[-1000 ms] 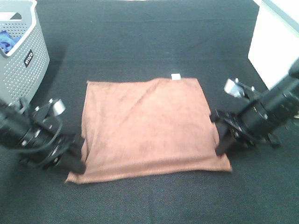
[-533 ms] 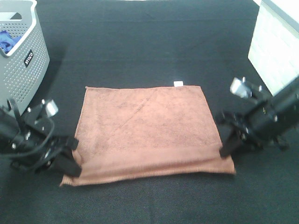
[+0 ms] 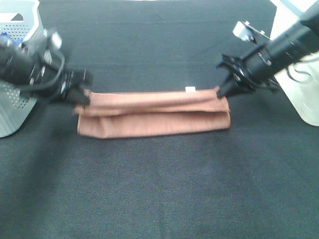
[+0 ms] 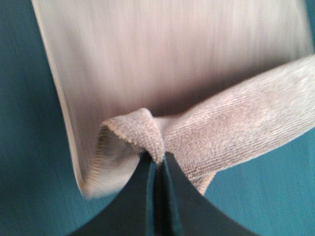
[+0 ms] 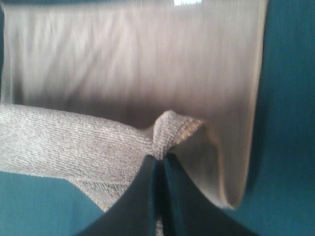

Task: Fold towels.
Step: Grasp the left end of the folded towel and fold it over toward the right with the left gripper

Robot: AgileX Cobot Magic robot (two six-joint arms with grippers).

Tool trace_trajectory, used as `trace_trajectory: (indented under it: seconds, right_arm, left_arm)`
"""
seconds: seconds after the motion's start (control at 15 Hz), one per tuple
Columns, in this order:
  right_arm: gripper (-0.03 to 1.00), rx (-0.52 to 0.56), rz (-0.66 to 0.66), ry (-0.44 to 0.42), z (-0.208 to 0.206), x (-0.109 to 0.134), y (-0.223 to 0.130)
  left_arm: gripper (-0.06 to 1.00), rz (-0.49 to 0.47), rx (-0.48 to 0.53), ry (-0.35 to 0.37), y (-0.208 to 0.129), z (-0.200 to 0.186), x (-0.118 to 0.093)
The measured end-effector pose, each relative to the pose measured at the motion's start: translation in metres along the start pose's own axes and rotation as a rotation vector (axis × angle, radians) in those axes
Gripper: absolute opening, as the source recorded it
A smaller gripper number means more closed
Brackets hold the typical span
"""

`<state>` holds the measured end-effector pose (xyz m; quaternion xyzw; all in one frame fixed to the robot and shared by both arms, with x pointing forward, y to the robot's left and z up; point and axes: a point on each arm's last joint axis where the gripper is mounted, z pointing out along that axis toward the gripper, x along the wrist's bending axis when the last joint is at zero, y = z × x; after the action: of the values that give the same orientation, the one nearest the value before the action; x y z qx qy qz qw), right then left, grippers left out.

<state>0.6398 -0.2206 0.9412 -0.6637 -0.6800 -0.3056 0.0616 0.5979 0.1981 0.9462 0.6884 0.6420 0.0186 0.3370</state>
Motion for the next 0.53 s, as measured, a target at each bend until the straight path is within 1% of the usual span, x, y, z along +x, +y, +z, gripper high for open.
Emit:
trace_trajectory:
  seconds: [0.07,0.13,0.27,0.33,0.53]
  right_arm:
    - [0.0,-0.007,0.003,0.005,0.007,-0.001,0.014]
    - [0.0,-0.007,0.003,0.005,0.007,-0.001,0.014]
    - [0.0,-0.02,0.008,-0.008,0.023,-0.007,0.034]
    - [0.0,-0.029,0.008,-0.021,0.033,-0.012,0.046]
    - [0.0,-0.023,0.003,-0.042,0.054,-0.023,0.056]
  left_arm:
    - [0.01,0.013,-0.017,-0.001,0.011,0.005,0.0]
    - [0.01,0.013,-0.017,-0.001,0.011,0.005,0.0]
    - [0.01,0.035,-0.009,0.011,0.022,0.026,0.006]
    - [0.01,0.044,-0.001,0.034,0.028,0.044,0.013]
    - [0.01,0.069,-0.013,0.055,0.042,0.067,0.02]
